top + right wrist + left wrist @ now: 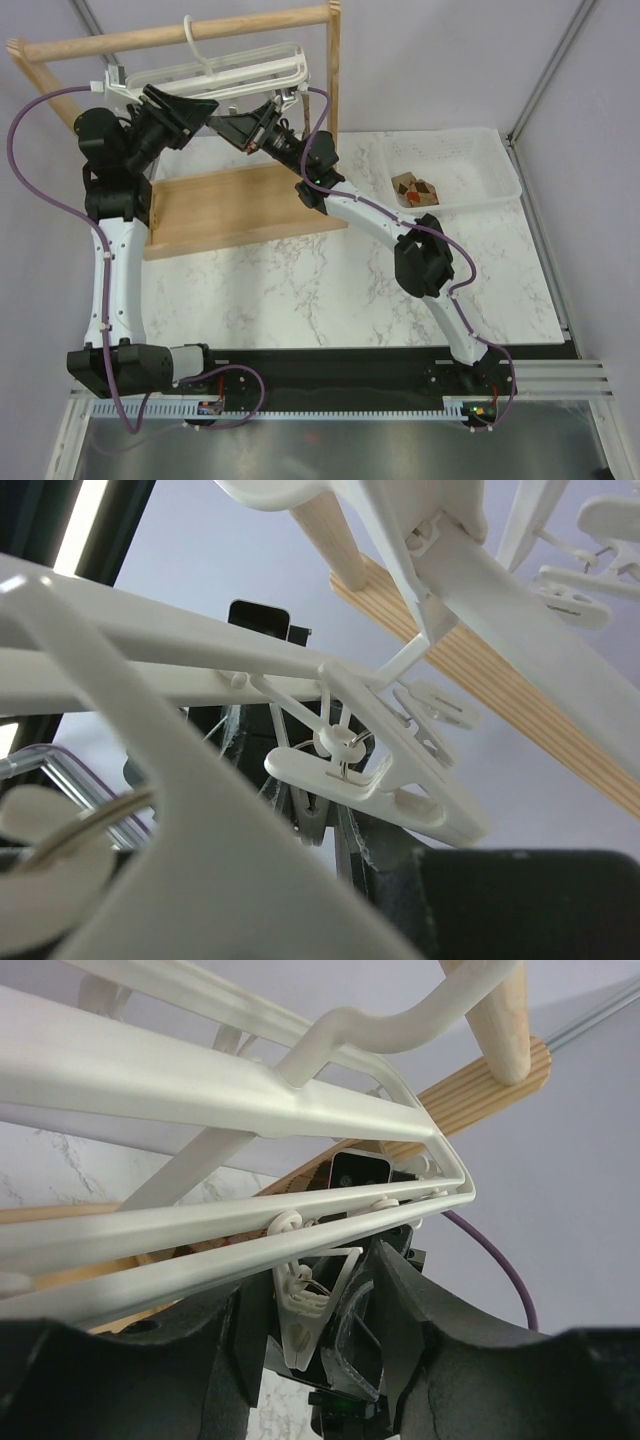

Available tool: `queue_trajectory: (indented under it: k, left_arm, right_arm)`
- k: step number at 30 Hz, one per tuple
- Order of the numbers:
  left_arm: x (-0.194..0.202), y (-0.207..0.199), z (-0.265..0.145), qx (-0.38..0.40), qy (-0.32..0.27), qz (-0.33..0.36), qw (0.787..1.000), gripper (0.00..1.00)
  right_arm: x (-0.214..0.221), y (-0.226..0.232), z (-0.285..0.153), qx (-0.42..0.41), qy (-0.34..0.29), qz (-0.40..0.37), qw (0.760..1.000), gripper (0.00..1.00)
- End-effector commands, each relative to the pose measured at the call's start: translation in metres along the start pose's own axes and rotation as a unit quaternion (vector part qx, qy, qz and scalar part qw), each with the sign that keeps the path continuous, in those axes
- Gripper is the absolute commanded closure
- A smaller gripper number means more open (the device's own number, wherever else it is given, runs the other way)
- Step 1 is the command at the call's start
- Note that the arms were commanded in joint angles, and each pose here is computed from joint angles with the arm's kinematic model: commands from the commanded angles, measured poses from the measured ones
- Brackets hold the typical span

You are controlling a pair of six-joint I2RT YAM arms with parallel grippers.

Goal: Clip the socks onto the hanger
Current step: Open the clamp at the hanger.

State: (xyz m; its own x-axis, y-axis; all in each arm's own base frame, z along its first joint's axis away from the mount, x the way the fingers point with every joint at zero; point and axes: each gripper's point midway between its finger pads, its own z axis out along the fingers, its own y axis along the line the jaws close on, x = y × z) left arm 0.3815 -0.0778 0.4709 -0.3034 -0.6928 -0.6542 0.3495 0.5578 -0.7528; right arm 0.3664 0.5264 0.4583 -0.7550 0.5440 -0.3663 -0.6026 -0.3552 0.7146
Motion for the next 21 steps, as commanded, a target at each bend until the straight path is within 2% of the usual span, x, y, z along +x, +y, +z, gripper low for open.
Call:
queue_trajectory:
  k: [1, 4, 14, 21]
  left_arm:
    - [-0.0096, -0.022, 0.0012, 0.03, -0.01, 0.004, 0.999, 0.49]
    - [-0.0127, -0.0248, -0.001, 0.031, -0.019, 0.008, 0.999, 0.51]
    - [-0.0164, -0.0274, -0.0028, 0.032, -0.03, 0.015, 0.999, 0.67]
    - [-0.0172, -0.0284, -0.0037, 0.032, -0.032, 0.019, 0.999, 0.77]
  right_arm:
    - [-0.0061, 0.0626, 0.006, -0.067, 0.007, -0.009, 0.998, 1.0]
    - [-0.0055, 0.0632, 0.0055, -0.067, 0.009, -0.009, 0.998, 1.0]
    - [-0.0063, 0.0636, 0.0014, -0.068, 0.01, -0.009, 0.998, 1.0]
    - [-0.0076, 0.0575, -0.0012, -0.061, 0.008, -0.009, 0.998, 0.89]
